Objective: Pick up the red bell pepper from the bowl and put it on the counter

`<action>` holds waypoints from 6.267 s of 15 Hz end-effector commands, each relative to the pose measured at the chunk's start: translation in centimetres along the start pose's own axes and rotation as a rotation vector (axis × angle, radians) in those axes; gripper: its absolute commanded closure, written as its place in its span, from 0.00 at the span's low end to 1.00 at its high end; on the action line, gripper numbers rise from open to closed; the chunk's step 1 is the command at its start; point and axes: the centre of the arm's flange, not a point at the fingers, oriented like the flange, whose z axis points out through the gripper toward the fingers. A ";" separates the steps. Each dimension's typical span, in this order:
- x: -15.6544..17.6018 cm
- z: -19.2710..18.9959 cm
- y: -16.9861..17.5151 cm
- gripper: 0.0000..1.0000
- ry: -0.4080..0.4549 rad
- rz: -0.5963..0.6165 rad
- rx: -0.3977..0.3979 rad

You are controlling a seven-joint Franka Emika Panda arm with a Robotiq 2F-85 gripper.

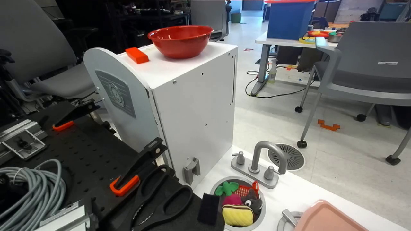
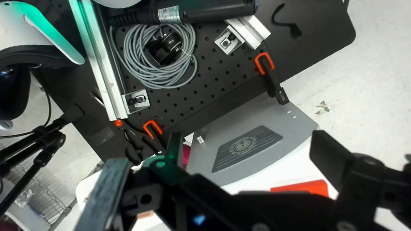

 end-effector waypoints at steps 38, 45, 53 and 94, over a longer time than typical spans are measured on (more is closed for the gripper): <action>9.9 -0.5 0.2 0.00 0.049 -0.110 0.120; 9.9 -0.5 0.2 0.00 0.048 -0.110 0.121; 9.9 -0.5 0.2 0.00 0.048 -0.110 0.121; 9.9 -0.5 0.2 0.00 0.048 -0.110 0.121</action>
